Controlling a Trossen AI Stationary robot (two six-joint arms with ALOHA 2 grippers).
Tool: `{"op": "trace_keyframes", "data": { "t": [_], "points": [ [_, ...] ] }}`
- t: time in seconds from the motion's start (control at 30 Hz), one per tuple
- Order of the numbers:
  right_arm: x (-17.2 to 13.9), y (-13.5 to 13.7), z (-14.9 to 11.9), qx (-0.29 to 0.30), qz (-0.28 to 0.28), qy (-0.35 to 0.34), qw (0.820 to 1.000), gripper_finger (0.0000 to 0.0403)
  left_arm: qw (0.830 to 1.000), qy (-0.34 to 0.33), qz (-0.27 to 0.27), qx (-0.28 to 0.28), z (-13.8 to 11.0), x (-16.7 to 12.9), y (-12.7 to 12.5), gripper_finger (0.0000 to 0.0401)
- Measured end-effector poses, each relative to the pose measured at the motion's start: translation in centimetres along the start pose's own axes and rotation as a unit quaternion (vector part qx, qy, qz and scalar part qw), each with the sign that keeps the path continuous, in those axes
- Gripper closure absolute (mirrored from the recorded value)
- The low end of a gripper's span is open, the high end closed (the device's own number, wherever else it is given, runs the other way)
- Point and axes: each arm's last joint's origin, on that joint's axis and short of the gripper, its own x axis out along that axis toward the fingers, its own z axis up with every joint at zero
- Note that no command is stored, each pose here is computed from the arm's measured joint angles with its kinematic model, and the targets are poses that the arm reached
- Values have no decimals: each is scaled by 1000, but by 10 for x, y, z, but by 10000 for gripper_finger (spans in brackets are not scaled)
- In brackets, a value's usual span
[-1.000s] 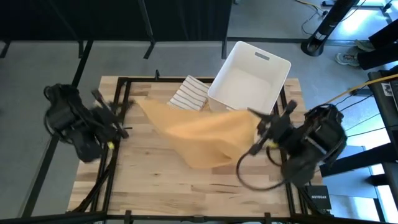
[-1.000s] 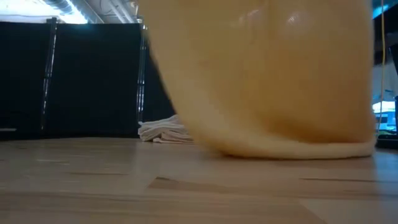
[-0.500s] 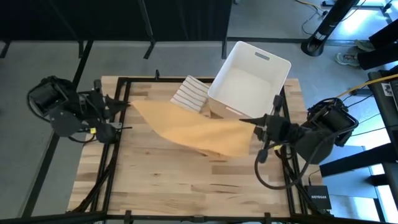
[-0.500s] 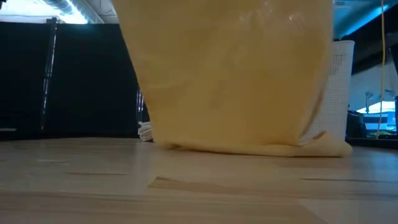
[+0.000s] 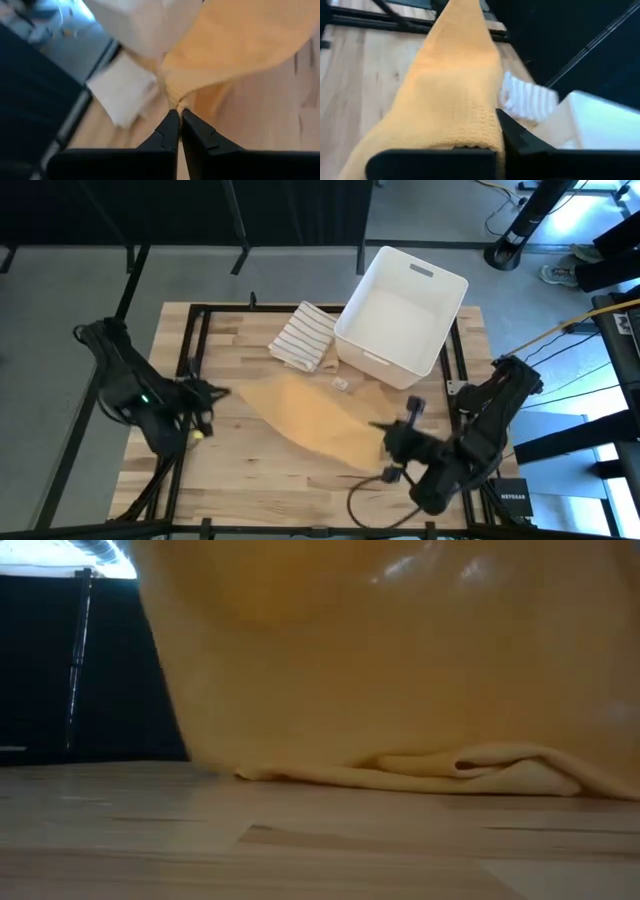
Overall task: Fold towel
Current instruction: Fold the yellow towel
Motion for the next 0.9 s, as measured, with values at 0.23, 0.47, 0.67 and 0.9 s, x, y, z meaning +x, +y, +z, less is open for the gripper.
{"op": "trace_keyframes", "data": {
  "t": [0.23,0.47,0.67,0.9],
  "points": [
    [25,57,-73,49,62,17,997,399,999,34,-5,-14,-63,40,-69,399],
    [55,80,-120,107,125,34,986,399,999,46,-5,6,-98,65,-110,398],
    [77,83,-150,131,133,24,982,391,998,52,0,29,-114,80,-130,398],
    [107,67,-158,178,84,38,980,372,996,65,5,55,-120,85,-136,399]
  ]
}}
